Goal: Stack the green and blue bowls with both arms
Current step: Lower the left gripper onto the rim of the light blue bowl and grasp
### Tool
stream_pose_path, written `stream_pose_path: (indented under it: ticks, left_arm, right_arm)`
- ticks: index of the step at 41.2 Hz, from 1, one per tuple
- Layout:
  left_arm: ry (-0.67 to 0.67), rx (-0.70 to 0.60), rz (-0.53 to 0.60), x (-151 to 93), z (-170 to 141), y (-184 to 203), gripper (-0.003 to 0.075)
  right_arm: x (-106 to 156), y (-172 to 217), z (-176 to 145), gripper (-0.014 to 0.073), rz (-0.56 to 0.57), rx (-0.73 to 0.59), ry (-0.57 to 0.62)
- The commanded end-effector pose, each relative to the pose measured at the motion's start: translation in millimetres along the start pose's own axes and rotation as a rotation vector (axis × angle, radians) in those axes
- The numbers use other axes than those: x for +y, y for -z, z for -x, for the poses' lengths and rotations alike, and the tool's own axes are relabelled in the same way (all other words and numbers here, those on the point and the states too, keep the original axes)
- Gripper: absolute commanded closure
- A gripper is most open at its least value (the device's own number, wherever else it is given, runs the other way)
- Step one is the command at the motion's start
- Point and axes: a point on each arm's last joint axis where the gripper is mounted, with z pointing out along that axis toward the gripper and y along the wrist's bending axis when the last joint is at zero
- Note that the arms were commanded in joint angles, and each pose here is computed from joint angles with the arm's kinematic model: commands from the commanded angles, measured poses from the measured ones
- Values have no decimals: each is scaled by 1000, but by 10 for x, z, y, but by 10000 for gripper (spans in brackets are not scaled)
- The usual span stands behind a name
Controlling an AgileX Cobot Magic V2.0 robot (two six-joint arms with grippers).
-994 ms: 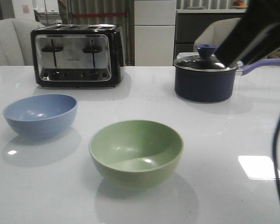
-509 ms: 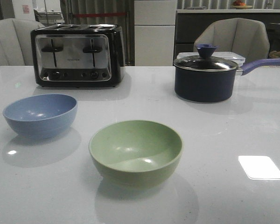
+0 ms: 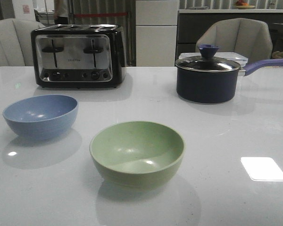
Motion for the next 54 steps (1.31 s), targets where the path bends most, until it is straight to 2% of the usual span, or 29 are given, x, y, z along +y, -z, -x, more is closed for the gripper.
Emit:
stream_pose_path:
  ticks: [1, 8, 15, 19, 27, 47, 54]
  left_arm:
    - [51, -42, -5, 72, 302, -123, 141]
    - [60, 10, -6, 149, 619, -573, 141]
    - [50, 74, 6, 228, 795, -1019, 143]
    - [42, 91, 15, 264, 850, -1222, 173]
    - [47, 86, 22, 308, 883, -1540, 288]
    - [34, 139, 27, 317, 840, -1588, 631]
    - [25, 164, 17, 290, 889, -1430, 627]
  right_arm:
    - [-6, 54, 130, 242, -14, -90, 10]
    - [-6, 54, 130, 242, -14, -90, 10]
    - [-6, 54, 130, 242, -14, -90, 10]
    - [-6, 54, 130, 242, -14, -90, 10]
    - [-6, 54, 130, 242, -14, -90, 10]
    - [-6, 54, 130, 242, -14, -90, 10]
    - [-6, 54, 130, 242, -14, -90, 10]
